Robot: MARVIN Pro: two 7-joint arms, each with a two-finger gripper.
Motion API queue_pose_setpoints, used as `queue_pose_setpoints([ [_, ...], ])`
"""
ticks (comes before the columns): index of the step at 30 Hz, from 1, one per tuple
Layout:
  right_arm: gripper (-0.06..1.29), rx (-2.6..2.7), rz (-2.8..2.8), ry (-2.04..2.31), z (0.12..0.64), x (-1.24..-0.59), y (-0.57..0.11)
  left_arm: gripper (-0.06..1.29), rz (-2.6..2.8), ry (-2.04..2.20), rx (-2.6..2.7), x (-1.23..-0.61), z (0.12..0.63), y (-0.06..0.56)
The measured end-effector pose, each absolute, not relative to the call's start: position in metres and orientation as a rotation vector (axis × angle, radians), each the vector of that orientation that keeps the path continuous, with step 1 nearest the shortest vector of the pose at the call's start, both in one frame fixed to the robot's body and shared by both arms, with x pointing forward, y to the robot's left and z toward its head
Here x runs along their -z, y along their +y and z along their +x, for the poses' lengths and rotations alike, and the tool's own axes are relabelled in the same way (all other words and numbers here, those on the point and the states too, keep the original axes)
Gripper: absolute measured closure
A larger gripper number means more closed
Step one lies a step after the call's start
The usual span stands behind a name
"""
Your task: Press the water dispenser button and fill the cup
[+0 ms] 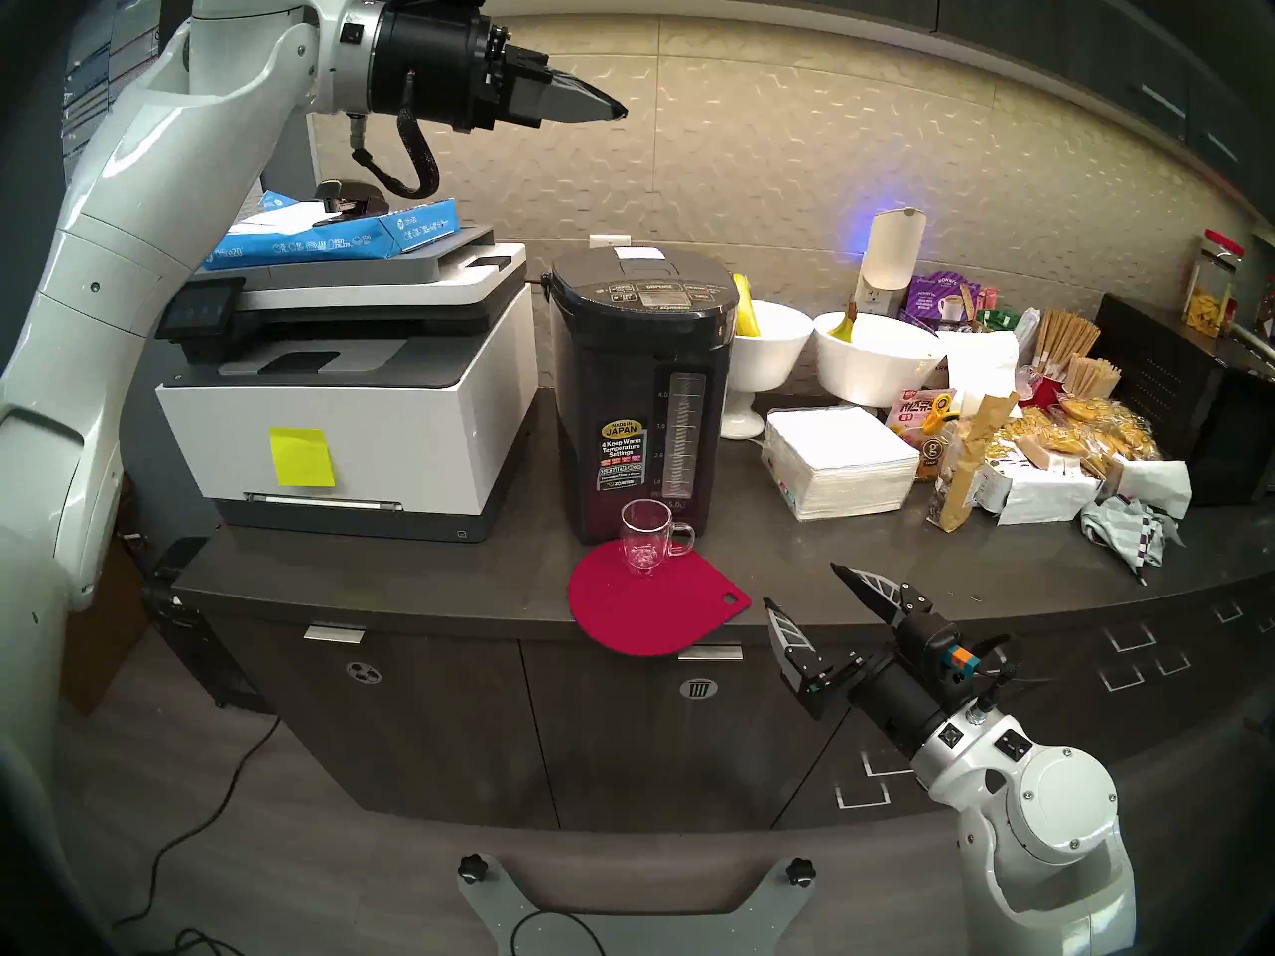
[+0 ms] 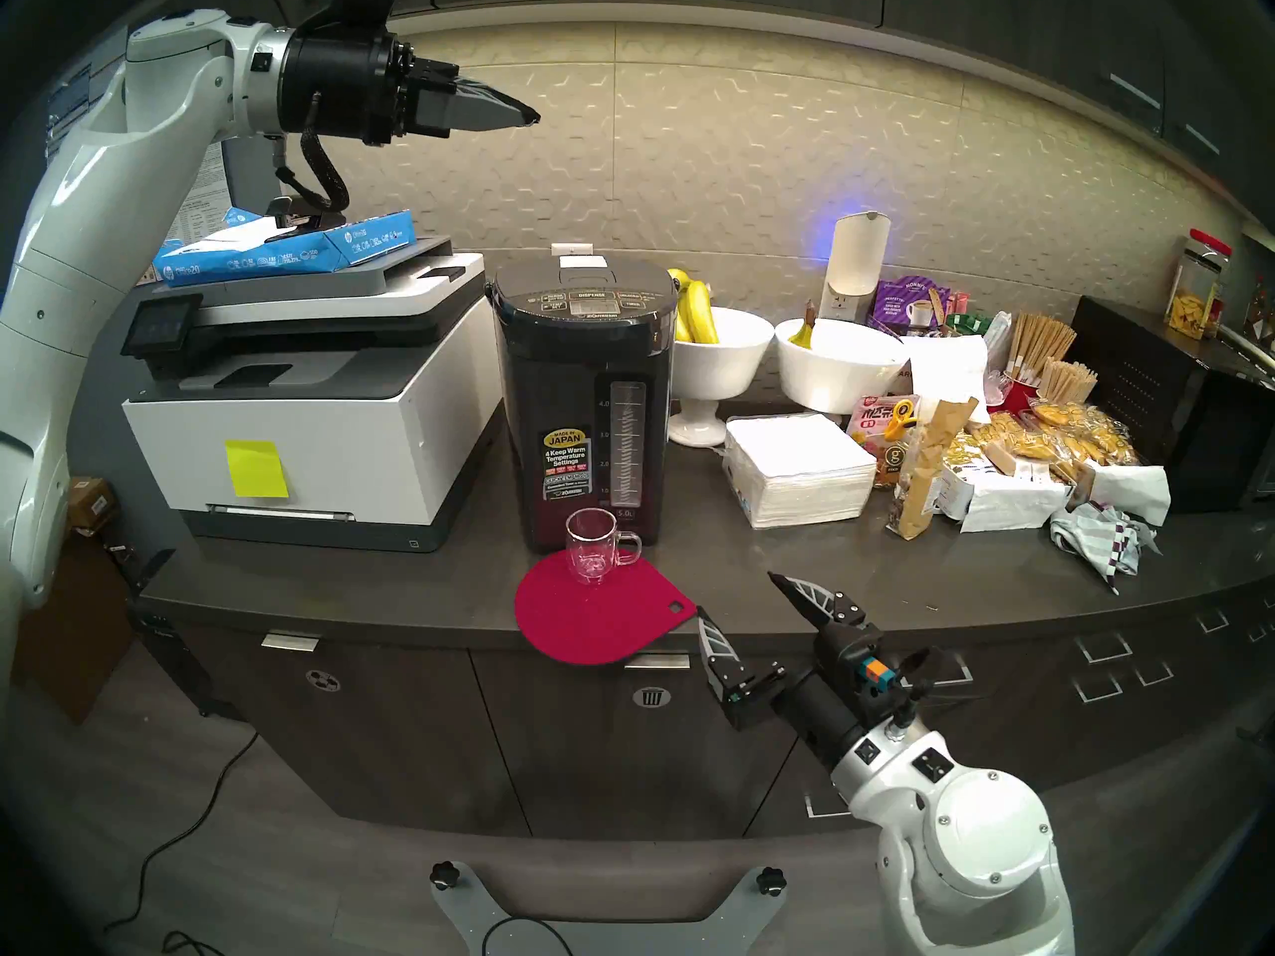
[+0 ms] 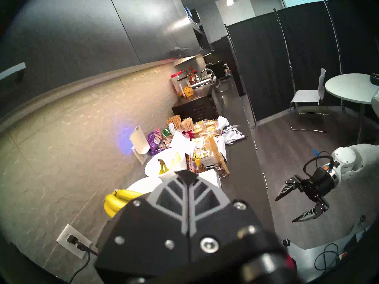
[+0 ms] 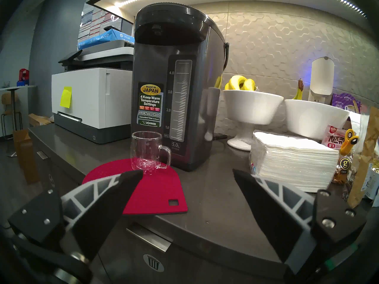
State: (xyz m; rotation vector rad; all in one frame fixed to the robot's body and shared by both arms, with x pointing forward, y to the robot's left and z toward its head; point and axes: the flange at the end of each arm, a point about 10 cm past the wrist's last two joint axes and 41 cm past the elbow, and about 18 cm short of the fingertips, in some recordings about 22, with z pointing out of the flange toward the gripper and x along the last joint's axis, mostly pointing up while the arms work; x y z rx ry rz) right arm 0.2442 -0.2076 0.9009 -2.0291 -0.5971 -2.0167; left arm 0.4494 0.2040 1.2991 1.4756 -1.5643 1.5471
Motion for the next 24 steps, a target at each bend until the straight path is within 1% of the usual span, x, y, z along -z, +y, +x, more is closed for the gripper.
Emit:
queue_pose_setpoints([
  [12,-0.02,2.017,-2.029,-0.597,0.244,-0.901,-0.208,1.25,1.551,-1.583,-1.464,-1.283,0.451,0.201],
  [24,-0.02,2.017,-2.029,-0.597,0.244,-0.901,-0.208,1.25,1.65,-1.537,-1.44,-1.277,0.474,0.207],
])
